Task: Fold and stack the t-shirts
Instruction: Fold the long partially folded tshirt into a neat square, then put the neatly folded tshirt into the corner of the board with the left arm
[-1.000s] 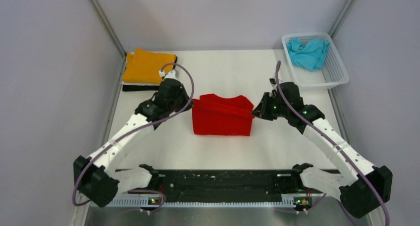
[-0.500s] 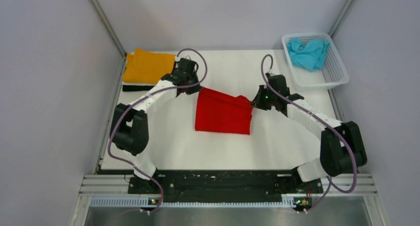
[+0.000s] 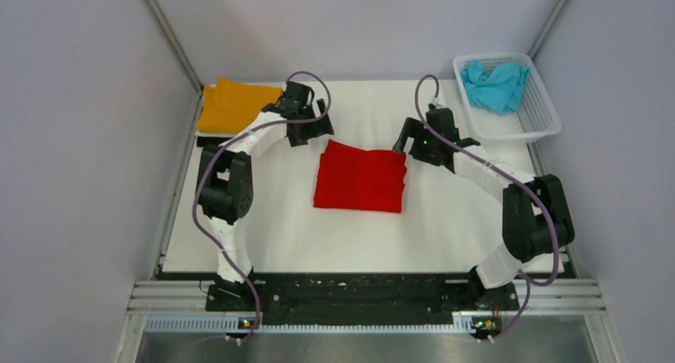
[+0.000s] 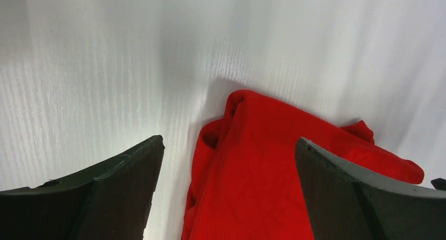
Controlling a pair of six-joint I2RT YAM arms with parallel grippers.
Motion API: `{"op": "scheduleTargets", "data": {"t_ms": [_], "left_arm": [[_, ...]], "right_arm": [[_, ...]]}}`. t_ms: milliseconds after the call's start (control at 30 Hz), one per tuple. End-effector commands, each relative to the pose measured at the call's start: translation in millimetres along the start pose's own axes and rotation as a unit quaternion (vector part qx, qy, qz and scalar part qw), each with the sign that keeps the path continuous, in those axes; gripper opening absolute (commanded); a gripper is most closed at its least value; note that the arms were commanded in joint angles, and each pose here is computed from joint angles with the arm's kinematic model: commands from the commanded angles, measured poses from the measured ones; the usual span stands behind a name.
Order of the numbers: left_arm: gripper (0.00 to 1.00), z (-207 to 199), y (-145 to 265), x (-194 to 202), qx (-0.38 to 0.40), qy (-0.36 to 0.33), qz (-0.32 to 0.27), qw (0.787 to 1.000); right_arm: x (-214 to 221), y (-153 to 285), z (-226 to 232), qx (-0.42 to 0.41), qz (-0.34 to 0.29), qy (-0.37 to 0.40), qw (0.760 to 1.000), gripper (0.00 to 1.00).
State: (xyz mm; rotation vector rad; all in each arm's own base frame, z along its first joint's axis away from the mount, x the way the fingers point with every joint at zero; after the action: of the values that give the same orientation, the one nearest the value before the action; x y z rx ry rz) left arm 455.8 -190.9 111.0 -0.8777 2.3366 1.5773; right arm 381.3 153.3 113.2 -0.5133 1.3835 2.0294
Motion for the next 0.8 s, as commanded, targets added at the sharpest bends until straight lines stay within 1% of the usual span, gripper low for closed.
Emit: {"op": "scheduleTargets", "data": {"t_ms": [0,33,100,200,267,400,533,633,767], "left_arm": [[0.99,-12,38,0,0.036,-0.012,-0.012,0.999],[0.99,-8,42,9,0.042,-0.012,-0.006,0.999],[0.99,-4,46,29,0.062,-0.014,0.012,0.998],[0.99,9,45,60,0.073,-0.006,0.045,0.996],[0.99,18,41,76,0.066,0.003,0.067,0.996],[0.99,34,29,100,0.047,0.017,0.103,0.993],[0.98,42,19,110,0.037,0.016,0.12,0.992],[0.94,43,11,117,0.041,0.015,0.136,0.99],[0.89,45,0,130,0.036,0.018,0.16,0.986]], "right_arm": [[-27,29,15,-0.039,-0.062,-0.001,0.997,0.94],[-24,35,20,-0.061,-0.065,0.001,0.996,0.98],[-18,47,36,-0.123,-0.067,0.014,0.99,0.99],[-17,62,63,-0.22,-0.081,0.027,0.972,0.99],[-9,60,73,-0.264,-0.061,0.029,0.962,0.99],[1,27,72,-0.259,-0.014,0.018,0.966,0.99],[-3,-14,58,-0.212,-0.009,0.019,0.977,0.99],[-7,-42,47,-0.187,0.001,0.012,0.982,0.99],[4,-67,37,-0.181,0.031,0.003,0.983,0.99]]}}
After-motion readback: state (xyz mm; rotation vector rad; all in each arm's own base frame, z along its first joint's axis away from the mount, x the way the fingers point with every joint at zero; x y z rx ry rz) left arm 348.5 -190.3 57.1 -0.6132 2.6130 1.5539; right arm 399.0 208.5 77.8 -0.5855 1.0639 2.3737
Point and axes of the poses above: each gripper's point midway between its finger pads, its own y axis back along the fingers, its own z axis along the line the jaws close on, x = y × z, the point moved 2 cm from there along y, back along the fingers, and after that the axes turned 3 degrees about y, right-handed, at the moved point
